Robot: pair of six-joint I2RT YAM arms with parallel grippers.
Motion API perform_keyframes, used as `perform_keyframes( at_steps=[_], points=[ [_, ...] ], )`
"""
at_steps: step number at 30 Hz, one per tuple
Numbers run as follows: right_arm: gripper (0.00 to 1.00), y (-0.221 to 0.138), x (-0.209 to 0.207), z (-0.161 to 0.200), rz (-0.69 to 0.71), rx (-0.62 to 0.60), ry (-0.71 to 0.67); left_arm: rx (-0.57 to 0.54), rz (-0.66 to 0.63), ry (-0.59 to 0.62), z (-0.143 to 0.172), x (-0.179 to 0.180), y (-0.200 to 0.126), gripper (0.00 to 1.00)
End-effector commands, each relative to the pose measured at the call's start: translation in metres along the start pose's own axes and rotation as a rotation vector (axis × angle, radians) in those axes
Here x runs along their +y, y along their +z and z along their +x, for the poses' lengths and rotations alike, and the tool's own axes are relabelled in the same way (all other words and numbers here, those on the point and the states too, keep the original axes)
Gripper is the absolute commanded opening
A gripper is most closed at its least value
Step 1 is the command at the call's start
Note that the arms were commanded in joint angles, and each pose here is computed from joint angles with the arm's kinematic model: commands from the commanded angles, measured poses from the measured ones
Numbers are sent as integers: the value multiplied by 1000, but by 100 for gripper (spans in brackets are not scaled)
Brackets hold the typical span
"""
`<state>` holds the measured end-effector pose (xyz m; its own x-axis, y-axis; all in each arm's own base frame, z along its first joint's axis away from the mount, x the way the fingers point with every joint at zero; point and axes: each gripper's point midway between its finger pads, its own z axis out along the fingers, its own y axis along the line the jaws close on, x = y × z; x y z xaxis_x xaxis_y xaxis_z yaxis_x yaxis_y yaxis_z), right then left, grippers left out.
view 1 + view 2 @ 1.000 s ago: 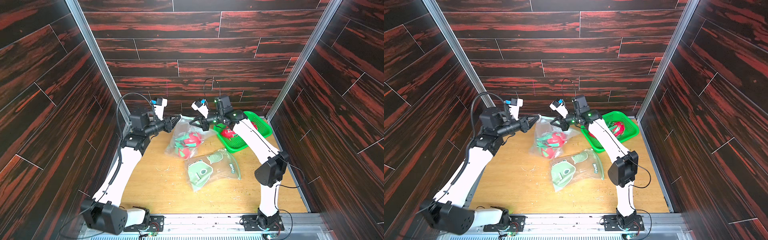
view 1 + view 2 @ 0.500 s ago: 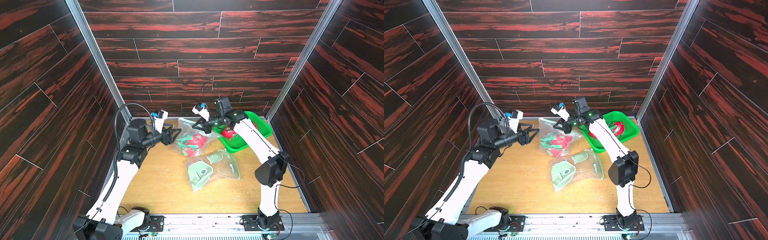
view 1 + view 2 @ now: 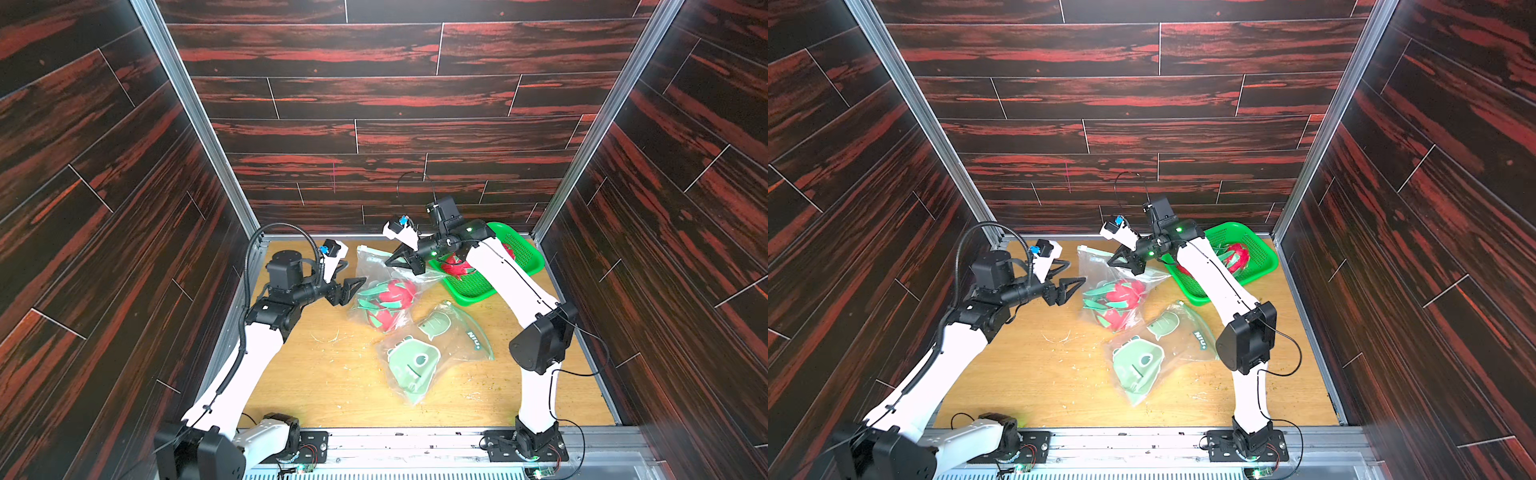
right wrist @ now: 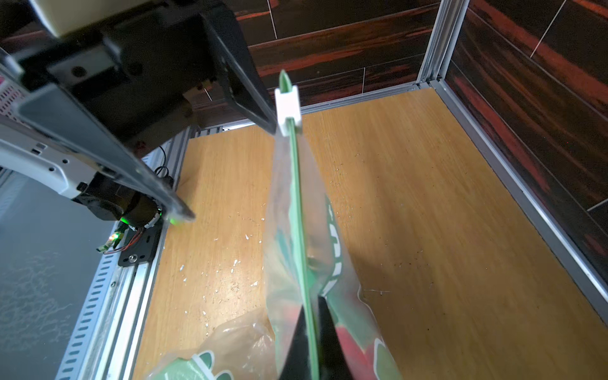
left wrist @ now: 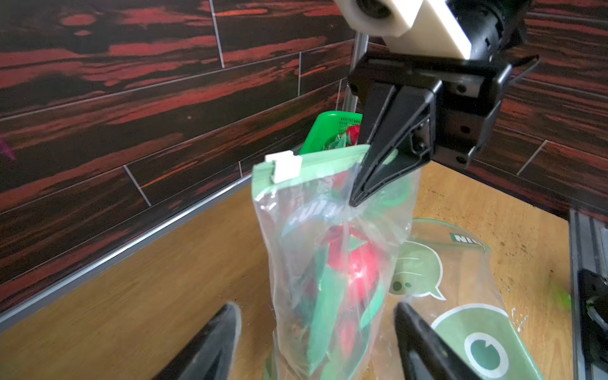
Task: Open the zip-top bag and take out the dragon fruit
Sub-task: Pick up the zipper food storage bag at the center of the board.
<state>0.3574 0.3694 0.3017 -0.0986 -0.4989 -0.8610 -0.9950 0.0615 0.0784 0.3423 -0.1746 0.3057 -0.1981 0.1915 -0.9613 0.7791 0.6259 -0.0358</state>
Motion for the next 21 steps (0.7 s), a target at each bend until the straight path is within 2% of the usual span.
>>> perform_keyframes(
  at_steps=[1, 5, 8, 13, 17, 21],
  points=[
    [0, -16, 19, -34, -12, -95, -174, -31, 97, 66, -21, -10, 4, 75],
    [0, -13, 20, -27, -9, -80, -205, 7, 151, 57, -21, -11, 10, 69],
    [0, -14, 21, -24, -5, -73, -216, 5, 154, 62, -23, -8, 14, 68],
    [0, -15, 23, -23, 0, -66, -223, -9, 161, 82, -27, -6, 10, 59],
    [0, -17, 22, -24, 10, -63, -226, -28, 200, 106, -30, -9, 2, 36],
    [0, -18, 24, -25, 7, -66, -230, -34, 227, 105, -32, -11, 1, 33]
  ],
)
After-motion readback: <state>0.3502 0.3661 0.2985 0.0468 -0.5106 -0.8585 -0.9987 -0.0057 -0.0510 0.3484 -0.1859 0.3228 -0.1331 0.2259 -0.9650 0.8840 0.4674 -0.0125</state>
